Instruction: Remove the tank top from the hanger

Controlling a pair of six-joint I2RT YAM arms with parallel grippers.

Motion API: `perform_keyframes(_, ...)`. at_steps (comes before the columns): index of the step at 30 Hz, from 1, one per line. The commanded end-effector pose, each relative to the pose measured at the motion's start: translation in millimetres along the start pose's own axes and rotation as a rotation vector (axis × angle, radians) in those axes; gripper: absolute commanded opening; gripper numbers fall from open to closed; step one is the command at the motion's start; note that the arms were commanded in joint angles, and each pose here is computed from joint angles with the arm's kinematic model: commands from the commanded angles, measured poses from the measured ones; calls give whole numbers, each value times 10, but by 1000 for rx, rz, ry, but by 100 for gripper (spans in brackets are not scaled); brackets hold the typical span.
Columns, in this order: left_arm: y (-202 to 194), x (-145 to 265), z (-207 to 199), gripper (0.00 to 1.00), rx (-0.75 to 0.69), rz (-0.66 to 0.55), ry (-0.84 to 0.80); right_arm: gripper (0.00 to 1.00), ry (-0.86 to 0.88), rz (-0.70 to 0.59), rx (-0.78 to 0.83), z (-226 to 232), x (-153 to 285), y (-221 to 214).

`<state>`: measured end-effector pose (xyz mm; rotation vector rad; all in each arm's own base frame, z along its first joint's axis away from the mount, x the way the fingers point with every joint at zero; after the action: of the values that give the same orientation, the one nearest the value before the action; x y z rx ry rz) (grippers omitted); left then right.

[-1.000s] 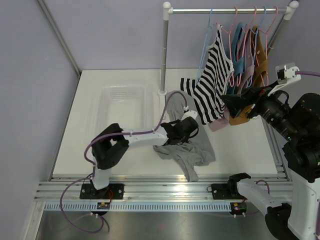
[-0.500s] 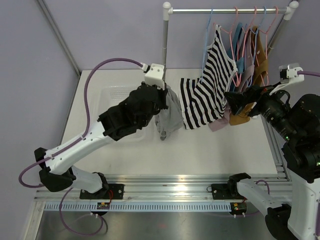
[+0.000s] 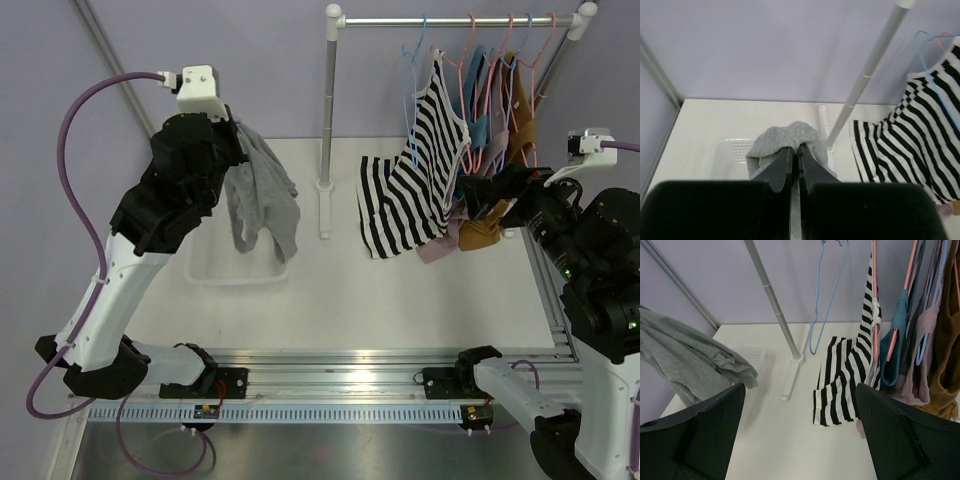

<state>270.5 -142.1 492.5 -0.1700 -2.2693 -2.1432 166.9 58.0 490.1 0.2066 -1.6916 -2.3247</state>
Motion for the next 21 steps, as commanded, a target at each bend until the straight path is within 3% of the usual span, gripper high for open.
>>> perform_keyframes(1, -61, -52, 186, 0, 34, 18, -10, 100, -53, -24, -13, -69, -120, 23)
perform_keyframes(12, -884, -690, 572, 2, 41, 271, 48, 100, -32, 36, -14, -88, -458, -112)
perform_keyframes(13, -921, -688, 581, 23, 47, 281, 55, 100, -43, 40, -14, -103, -497, -111)
perform_keyframes(14, -1001, -693, 592, 33, 45, 304, 63, 100, -49, 32, -12, -94, -510, -49)
perform_keyframes(15, -1007, -649, 617, 35, 47, 306, 68, 99, -88, 75, -6, -157, -642, -105)
perform_keyframes(19, -1096, -505, 727, 69, 60, 332, 121, 100, -159, 139, 29, -250, -902, -81)
perform_keyframes(21, -1121, -423, 772, 76, 51, 353, 139, 100, -178, 166, 50, -278, -1056, -57)
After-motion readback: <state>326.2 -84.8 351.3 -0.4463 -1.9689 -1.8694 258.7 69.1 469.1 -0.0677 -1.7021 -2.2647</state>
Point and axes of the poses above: each gripper's point midway between its finger pads, its own x axis back along the fingers, its own z axis along the line the jaws close on, y = z × x, the point moved 5 cm from there along x, back along the fingers, and after that the axes turned 3 degrees about -x, right-handed, at the moved point
